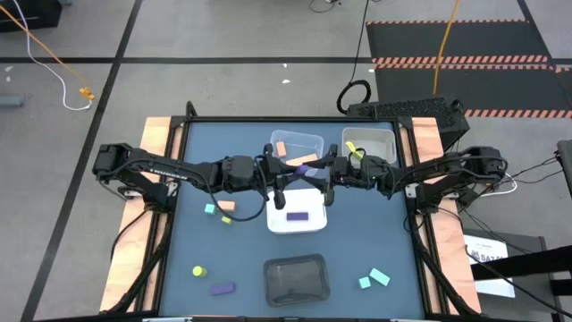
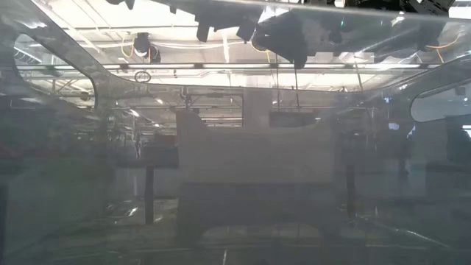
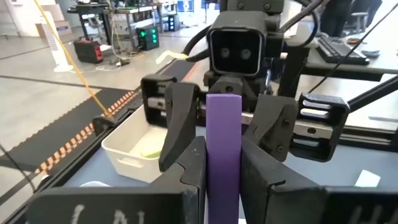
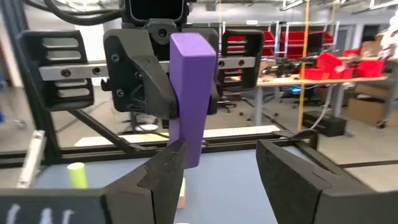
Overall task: Sort & place blocks by color
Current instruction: Put the top purple rectangle block into the white bin
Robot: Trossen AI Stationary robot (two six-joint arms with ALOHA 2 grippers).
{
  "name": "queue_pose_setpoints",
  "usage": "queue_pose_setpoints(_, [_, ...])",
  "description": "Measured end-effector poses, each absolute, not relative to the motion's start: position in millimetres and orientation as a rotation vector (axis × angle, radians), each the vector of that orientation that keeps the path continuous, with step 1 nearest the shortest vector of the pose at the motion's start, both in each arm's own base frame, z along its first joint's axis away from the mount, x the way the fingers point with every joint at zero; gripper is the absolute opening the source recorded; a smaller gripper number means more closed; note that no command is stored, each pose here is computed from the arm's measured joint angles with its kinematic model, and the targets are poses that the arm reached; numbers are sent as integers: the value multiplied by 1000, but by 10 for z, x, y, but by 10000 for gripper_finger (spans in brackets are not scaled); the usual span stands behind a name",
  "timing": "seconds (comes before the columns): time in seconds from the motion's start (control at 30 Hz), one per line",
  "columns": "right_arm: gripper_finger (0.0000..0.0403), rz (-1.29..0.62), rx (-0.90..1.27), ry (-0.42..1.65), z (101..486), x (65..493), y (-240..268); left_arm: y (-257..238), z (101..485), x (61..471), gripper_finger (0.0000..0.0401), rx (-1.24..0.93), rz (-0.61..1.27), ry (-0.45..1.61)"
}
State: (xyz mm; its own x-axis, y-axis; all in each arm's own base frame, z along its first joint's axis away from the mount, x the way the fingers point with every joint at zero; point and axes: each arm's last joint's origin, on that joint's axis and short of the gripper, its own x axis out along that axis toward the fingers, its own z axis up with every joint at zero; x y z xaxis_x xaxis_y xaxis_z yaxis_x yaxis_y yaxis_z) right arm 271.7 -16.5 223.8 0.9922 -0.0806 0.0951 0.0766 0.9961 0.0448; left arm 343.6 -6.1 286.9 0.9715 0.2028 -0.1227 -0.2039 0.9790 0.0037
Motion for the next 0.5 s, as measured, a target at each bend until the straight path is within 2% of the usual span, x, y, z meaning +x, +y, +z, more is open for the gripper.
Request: queue_pose_setpoints(0.5, [196,9,92,-137,2287,2727,-9,-126,2894,3446,57,5,185,91])
